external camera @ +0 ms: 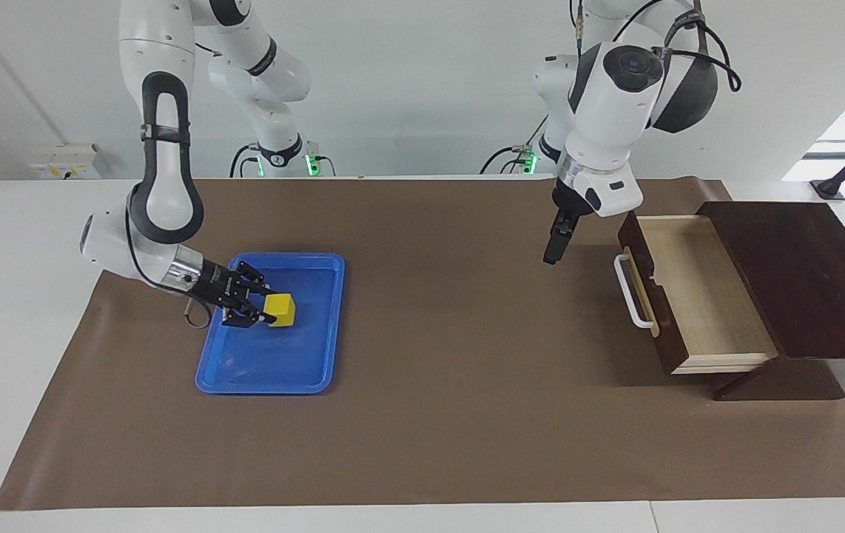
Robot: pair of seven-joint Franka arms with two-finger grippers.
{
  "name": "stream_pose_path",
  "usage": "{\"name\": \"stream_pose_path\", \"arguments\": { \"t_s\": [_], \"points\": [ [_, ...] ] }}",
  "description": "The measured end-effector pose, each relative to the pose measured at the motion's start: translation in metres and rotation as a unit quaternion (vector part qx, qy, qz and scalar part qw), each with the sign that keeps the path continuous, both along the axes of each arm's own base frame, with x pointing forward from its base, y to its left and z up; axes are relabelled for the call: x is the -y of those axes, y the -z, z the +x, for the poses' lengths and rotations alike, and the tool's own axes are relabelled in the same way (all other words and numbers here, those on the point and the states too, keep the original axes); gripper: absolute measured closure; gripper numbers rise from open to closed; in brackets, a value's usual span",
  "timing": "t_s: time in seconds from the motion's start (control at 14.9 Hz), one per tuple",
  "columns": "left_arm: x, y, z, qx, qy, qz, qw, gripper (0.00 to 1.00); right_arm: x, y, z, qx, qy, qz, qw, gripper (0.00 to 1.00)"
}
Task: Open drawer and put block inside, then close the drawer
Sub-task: 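Grasp the yellow block with the right gripper while the left gripper rises, then carry the yellow block toward the left gripper, which grasps it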
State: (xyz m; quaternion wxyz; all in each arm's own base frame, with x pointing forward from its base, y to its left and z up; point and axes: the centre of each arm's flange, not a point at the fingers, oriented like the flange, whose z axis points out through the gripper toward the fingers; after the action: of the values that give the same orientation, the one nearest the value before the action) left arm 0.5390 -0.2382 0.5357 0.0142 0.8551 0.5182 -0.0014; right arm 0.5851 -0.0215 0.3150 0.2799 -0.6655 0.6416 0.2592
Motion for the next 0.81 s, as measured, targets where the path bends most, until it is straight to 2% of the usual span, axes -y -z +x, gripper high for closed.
{"name": "stream_pose_path", "arguments": {
  "t_s": [0.2, 0.4, 0.61, 0.81],
  "points": [
    [0.002, 0.013, 0.005, -0.015, -0.052, -0.01, 0.998, 0.0, -0.052, -0.062, 0.029, 0.001, -0.005, 0.009, 1.0, 0.44],
    [0.01, 0.036, 0.016, -0.023, -0.119, -0.015, 0.993, 0.0, -0.123, -0.12, 0.043, 0.003, -0.008, 0.012, 1.0, 0.44],
    [0.035, 0.047, 0.026, -0.025, -0.156, -0.022, 0.987, 0.0, -0.201, -0.154, 0.039, -0.002, -0.011, 0.013, 1.0, 0.44],
    [0.059, 0.042, 0.034, -0.022, -0.175, -0.032, 0.984, 0.0, -0.264, -0.158, 0.029, -0.005, 0.007, 0.009, 1.0, 0.44]
  ]
}}
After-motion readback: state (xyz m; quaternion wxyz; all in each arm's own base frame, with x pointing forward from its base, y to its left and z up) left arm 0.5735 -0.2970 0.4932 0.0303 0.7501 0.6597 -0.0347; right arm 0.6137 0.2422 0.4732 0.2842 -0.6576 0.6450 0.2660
